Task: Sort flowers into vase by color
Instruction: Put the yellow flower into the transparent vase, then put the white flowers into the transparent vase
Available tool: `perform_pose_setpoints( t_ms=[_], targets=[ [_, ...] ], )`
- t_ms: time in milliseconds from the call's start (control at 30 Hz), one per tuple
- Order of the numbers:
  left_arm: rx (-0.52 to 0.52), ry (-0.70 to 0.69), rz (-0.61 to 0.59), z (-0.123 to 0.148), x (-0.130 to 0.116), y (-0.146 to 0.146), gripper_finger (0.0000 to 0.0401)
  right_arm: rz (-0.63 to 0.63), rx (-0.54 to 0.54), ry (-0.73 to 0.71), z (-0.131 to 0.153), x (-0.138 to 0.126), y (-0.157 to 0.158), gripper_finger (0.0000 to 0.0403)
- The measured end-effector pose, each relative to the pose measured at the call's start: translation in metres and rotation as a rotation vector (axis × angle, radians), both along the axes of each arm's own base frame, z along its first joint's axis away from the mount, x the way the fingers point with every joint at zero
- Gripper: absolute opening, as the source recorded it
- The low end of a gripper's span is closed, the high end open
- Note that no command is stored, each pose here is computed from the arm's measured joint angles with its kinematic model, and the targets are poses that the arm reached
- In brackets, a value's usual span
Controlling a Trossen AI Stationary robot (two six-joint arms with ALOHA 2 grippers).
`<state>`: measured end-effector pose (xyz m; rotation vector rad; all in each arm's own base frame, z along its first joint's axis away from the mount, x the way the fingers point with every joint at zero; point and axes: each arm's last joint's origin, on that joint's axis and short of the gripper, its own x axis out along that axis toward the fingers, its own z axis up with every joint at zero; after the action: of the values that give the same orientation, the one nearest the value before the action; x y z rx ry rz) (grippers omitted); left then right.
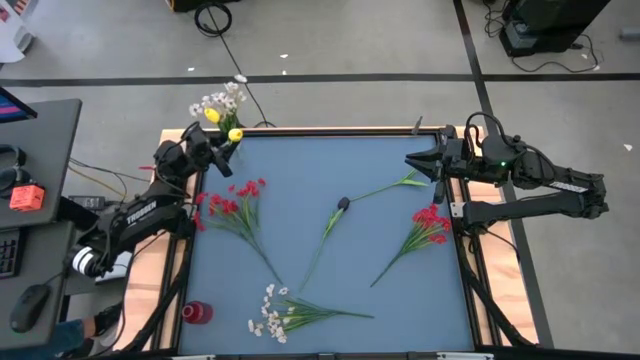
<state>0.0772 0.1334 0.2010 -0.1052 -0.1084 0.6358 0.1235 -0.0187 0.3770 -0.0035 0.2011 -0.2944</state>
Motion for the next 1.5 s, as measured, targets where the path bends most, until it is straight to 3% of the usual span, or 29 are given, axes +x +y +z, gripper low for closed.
perform_pose_setpoints(
  t_ms=[167,300,600,1167,1367,1500],
  targets=[
    [-0.02,-0.021,0.003,0.002,-0.002,-0.003,0.0166,0.0,0.0,0.0,0.0,0.0,0.0,0.0059],
    [-0.053,0.032,0.084,-0.004,-0.003,-0.002,0.0151,-0.001,0.0,0.0,0.0,0.0,0.0,0.0059],
    [-0.13,0.037,0.067,0.003,-0.001,0.0,0.0129,0.0,0.0,0.0,0.0,0.0,0.0,0.0059],
    [-0.341,0.457,0.093,0.063,-0.011,-0.016,0.0123,0.0,0.0,0.0,0.0,0.0,0.0,0.0058],
    [-0.449,0.55,0.139,0.074,-0.018,-0.026,0.0123,-0.001,0.0,0.0,0.0,0.0,0.0,0.0058],
    [-0.548,0.52,0.156,0.079,-0.02,-0.032,0.0123,0.0,0.0,0.0,0.0,0.0,0.0,0.0058]
  ],
)
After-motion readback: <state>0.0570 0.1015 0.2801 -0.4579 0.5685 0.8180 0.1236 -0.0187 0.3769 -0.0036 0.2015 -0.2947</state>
